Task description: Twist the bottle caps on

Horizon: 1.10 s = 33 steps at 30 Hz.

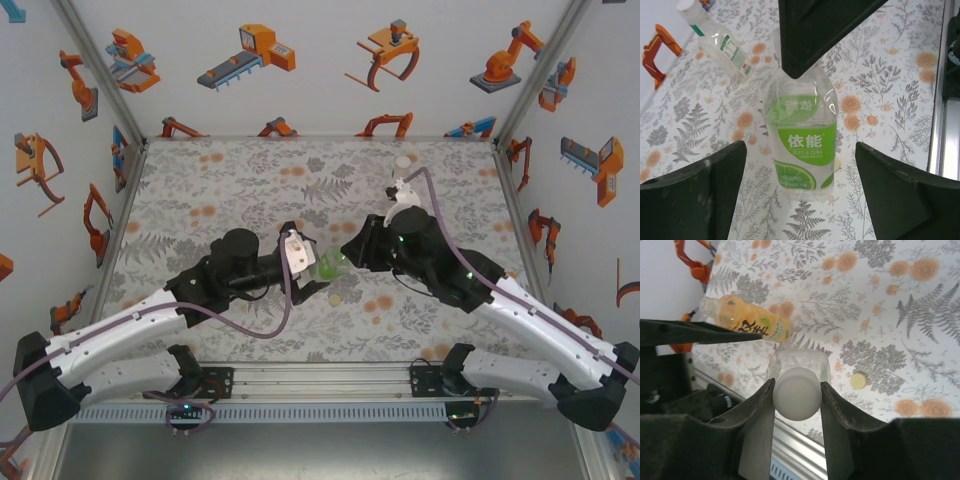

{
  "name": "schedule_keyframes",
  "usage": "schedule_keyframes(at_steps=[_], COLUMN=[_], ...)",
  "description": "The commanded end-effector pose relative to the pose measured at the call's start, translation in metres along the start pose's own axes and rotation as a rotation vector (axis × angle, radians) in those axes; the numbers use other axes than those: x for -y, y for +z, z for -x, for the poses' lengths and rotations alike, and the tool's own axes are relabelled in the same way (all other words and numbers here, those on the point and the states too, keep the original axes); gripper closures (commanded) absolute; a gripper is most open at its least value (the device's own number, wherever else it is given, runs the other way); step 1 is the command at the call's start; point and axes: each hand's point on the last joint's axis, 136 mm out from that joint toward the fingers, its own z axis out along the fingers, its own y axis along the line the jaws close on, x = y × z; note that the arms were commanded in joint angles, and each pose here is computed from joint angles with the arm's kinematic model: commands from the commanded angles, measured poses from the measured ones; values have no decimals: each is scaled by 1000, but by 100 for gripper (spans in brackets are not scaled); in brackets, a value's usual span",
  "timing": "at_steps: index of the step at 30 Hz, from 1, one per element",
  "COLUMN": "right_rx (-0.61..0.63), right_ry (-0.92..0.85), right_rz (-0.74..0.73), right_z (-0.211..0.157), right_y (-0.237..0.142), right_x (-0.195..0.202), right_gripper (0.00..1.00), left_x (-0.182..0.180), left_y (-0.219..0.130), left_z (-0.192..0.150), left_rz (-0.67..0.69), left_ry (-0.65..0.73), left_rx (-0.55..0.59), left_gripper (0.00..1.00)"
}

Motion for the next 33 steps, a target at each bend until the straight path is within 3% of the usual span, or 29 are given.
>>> schedule_keyframes(at_steps=[1, 18, 33], right_rx=[40, -67, -177], right_ry=[-123, -221, -147], right_rz=[-66, -323, -468], right_z=[22, 92, 122], right_y=[0, 107, 201], right_x=[4, 89, 156], right_gripper=[86, 90, 91], left_x=[-2, -47, -40], left_y=[-10, -106, -173], left_z=[3, -14, -45], left_rz=[26, 387, 488], left_ry=[-18, -185, -394], left_rx=[16, -74, -111], left_gripper=[18, 24, 19])
